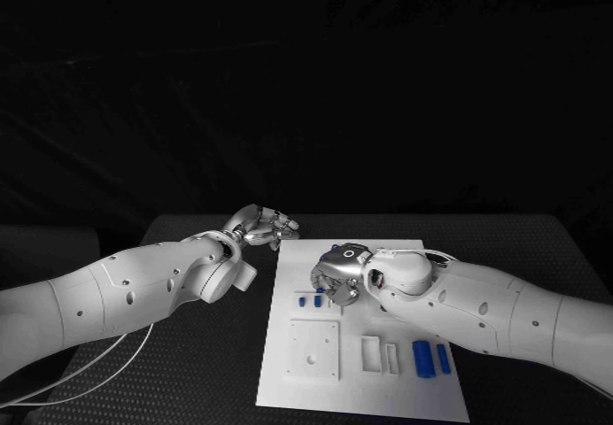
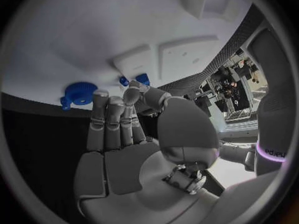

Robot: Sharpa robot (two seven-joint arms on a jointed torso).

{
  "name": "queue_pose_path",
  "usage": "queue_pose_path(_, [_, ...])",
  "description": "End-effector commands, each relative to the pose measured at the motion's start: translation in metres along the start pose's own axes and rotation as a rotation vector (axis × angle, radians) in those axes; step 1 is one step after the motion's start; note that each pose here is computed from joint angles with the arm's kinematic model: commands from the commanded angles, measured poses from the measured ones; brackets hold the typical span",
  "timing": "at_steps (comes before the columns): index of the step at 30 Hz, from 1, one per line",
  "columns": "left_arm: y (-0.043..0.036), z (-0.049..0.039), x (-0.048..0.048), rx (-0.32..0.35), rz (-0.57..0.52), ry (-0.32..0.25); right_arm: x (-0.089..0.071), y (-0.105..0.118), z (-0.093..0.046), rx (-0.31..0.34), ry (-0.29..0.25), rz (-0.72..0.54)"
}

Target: Assemble the parts on the task board

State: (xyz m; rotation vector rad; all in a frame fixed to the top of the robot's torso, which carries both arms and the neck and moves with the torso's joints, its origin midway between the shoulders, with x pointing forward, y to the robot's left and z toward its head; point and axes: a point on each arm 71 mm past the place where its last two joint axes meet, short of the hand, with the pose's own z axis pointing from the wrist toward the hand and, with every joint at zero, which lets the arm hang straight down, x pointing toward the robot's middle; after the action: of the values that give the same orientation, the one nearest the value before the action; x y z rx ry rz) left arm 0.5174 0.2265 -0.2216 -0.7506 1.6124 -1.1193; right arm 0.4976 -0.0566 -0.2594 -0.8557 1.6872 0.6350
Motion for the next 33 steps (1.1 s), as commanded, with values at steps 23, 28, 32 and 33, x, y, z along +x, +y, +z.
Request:
queue_pose_path(23, [-0.0055, -0.0004, -0.0070, 0.008, -0.005, -0.017, 0.008, -0.006, -0.004, 0.019, 0.076, -0.039])
queue_pose_path(28, [-0.0049, -0.0003, -0.0081, 0.005, -0.004, -0.020, 0.008, -0.010, -0.006, 0.041, 0.069, -0.050])
queue_pose_path(32, [-0.0044, -0.0004, -0.0086, 0.003, -0.004, -0.019, 0.008, -0.016, -0.011, 0.060, 0.046, -0.057])
queue_pose_path(33, [-0.0043, -0.0005, -0.0088, 0.002, -0.004, -0.019, 0.008, -0.017, -0.013, 0.063, 0.041, -0.057])
